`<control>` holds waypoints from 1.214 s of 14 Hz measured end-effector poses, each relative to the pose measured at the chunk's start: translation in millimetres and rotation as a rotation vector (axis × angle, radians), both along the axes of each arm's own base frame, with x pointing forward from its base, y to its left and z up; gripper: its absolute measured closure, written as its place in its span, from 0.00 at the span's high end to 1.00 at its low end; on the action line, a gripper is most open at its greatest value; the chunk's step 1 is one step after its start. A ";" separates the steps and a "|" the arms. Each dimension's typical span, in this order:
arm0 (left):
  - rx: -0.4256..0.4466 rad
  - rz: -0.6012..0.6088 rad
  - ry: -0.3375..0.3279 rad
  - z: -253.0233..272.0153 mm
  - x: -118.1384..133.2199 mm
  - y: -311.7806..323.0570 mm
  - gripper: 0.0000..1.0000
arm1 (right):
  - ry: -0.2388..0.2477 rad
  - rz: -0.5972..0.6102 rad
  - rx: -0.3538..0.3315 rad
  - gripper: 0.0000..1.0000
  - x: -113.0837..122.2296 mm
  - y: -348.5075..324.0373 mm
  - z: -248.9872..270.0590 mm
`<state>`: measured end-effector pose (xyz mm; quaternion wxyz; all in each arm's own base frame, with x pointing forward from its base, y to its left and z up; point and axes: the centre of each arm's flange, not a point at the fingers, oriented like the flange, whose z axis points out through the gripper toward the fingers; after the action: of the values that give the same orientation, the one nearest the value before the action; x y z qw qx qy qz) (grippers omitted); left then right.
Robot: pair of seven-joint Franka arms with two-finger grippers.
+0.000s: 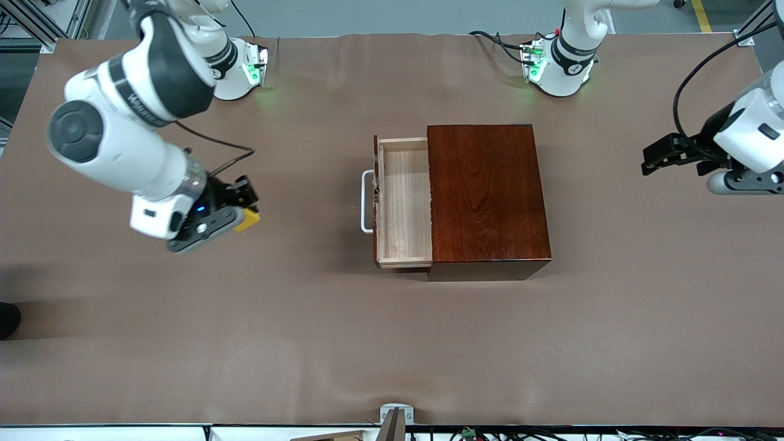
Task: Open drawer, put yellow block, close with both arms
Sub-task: 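Carry the yellow cube with the right gripper over the open drawer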
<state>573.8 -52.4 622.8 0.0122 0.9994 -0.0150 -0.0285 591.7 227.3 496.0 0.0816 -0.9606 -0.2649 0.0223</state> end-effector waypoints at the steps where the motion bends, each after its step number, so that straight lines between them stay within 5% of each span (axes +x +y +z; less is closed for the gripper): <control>1: -0.001 -0.003 -0.002 0.0 0.8 7.5 1.00 | -0.006 0.061 0.010 0.56 -5.3 12.4 1.5; 11: -0.003 -0.015 -0.003 -1.7 1.3 5.6 1.00 | -0.198 0.552 0.096 0.56 -27.3 112.7 -10.1; 17: -0.002 -0.017 0.004 -5.0 1.2 4.8 1.00 | -0.229 0.835 0.070 0.56 -45.0 175.5 -47.3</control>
<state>575.0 -47.6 617.8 0.0132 0.9992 -0.0235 -0.0303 546.7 402.8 448.8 0.0681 -0.7639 -0.6387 -0.0623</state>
